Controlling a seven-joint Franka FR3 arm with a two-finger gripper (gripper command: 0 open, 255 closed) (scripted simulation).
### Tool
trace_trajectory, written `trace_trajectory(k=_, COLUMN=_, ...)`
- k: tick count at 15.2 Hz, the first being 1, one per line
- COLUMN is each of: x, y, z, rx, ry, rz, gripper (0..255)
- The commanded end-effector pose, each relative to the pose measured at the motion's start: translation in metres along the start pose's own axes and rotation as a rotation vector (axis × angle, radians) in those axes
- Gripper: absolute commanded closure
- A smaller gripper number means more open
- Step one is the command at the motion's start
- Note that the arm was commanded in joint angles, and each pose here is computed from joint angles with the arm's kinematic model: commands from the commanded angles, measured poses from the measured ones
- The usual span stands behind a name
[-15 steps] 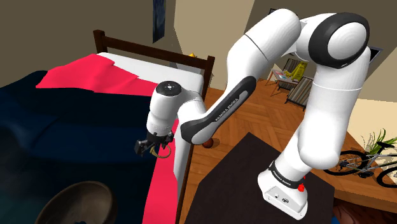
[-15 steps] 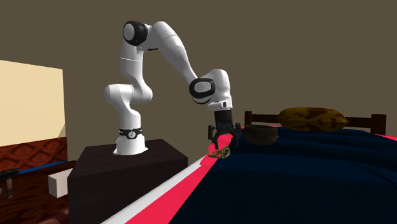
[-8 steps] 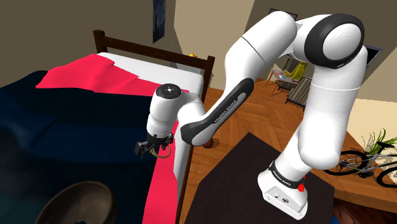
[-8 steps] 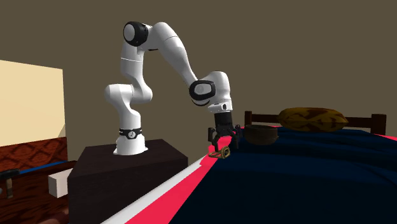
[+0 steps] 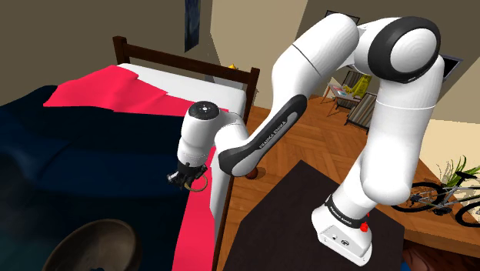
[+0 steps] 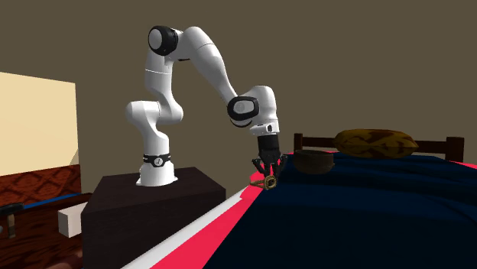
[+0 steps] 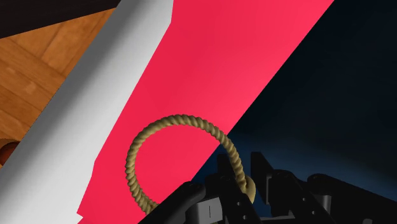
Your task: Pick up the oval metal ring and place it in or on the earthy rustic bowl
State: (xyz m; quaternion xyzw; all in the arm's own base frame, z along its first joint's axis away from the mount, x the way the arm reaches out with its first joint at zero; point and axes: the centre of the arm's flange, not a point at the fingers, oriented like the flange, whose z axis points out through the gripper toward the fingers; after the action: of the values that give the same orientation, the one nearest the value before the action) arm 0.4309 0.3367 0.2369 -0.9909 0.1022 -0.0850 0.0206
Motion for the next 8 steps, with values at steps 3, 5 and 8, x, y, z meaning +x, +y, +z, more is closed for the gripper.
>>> trace_trajectory(k=3, x=0.000, y=0.000, z=0.000, rx=0.000, ry=0.000, rz=0.000, gripper=255)
trace_trajectory(k=5, x=0.002, y=-0.001, z=-0.010, rx=0.000, ry=0.000, rz=0.000, gripper=255)
trace_trajectory(k=8, x=0.004, y=-0.002, z=-0.026, rx=0.000, ry=0.000, rz=0.000, gripper=255)
